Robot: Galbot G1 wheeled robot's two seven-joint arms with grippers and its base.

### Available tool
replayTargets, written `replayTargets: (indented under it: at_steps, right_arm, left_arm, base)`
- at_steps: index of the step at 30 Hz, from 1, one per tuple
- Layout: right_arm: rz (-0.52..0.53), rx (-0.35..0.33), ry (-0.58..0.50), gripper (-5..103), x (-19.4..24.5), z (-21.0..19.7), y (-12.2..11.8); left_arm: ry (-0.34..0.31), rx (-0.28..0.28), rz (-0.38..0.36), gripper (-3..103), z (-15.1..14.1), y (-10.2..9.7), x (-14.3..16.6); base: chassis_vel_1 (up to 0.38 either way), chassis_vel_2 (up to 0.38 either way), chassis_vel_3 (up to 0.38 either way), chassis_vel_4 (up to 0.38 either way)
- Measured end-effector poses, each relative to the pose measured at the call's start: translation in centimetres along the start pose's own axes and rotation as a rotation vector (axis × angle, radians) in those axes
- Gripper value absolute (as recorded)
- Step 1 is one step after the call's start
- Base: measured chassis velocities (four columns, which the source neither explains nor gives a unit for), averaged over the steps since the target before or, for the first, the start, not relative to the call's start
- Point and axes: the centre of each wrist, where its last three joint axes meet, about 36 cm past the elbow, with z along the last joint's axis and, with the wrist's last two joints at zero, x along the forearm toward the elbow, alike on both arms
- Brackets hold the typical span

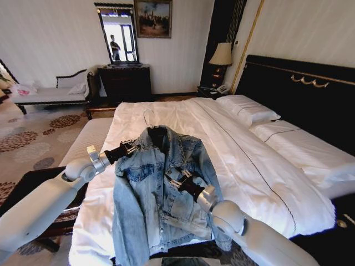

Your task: Pick up the clothes from the bed and hang them on the clothes hanger.

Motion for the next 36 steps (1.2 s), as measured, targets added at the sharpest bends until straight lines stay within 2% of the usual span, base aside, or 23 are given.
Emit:
replayTargets:
  at_steps: [2, 3, 6, 7, 9, 10, 15, 16, 18, 22, 25, 29, 36]
  right_arm:
    - [0.015, 0.0, -0.003, 66, 0.0, -0.1, -0.2]
    - [0.059, 0.0, 0.002, 77, 0.1, -0.4, -1.0]
    - [0.071, 0.001, 0.008, 77, 0.2, -0.4, -1.2]
    - [0.092, 0.009, 0.049, 88, 0.8, 0.4, -1.7]
    - [0.093, 0.025, 0.081, 97, 1.4, 1.5, -1.7]
    - [0.098, 0.026, 0.087, 99, 1.6, 2.0, -1.6]
    - [0.129, 0.002, 0.057, 100, 0.9, 1.5, -1.9]
    - [0.155, 0.003, 0.017, 100, 0.1, 0.3, -2.6]
    - [0.163, 0.007, 0.002, 100, -0.2, -0.1, -2.9]
    - [0.202, 0.051, -0.093, 100, -1.1, -3.4, -5.0]
    - [0.202, 0.065, -0.115, 100, -0.4, -4.9, -5.8]
    - [0.167, 0.078, -0.099, 100, 1.5, -5.0, -5.3]
    - [0.188, 0.024, -0.132, 100, 2.4, -6.3, -4.6]
  left_arm:
    - [-0.001, -0.003, 0.001, 24, -0.1, 0.0, 0.0]
    - [-0.003, -0.008, -0.001, 24, -0.5, 0.1, 0.1]
    - [-0.004, -0.01, -0.001, 24, -0.7, 0.1, 0.2]
    - [-0.009, -0.018, -0.004, 24, -1.4, 0.4, 0.4]
    - [-0.017, -0.025, -0.007, 24, -2.1, 0.8, 0.5]
    - [-0.023, -0.03, -0.007, 24, -2.6, 1.0, 0.5]
    - [-0.037, -0.04, -0.013, 24, -3.7, 1.3, 0.6]
    - [-0.041, -0.046, -0.01, 24, -4.2, 1.2, 0.6]
    - [-0.041, -0.047, -0.008, 24, -4.3, 1.1, 0.7]
    - [-0.044, -0.05, -0.01, 24, -4.6, 0.5, 0.9]
    - [-0.042, -0.06, -0.014, 24, -5.0, 0.6, 1.2]
    - [-0.035, -0.061, -0.024, 24, -5.0, 0.8, 1.6]
    - [-0.023, -0.047, -0.021, 24, -3.6, -0.1, 1.4]
  base:
    - [0.0, 0.0, 0.0, 0.0]
    - [0.0, 0.0, 0.0, 0.0]
    - [0.0, 0.0, 0.0, 0.0]
    - [0.0, 0.0, 0.0, 0.0]
    - [0.0, 0.0, 0.0, 0.0]
    - [0.0, 0.0, 0.0, 0.0]
    - [0.0, 0.0, 0.0, 0.0]
    - [0.0, 0.0, 0.0, 0.0]
    - [0.0, 0.0, 0.0, 0.0]
    - [0.0, 0.0, 0.0, 0.0]
    - [0.0, 0.0, 0.0, 0.0]
    - [0.0, 0.0, 0.0, 0.0]
    - [0.0, 0.0, 0.0, 0.0]
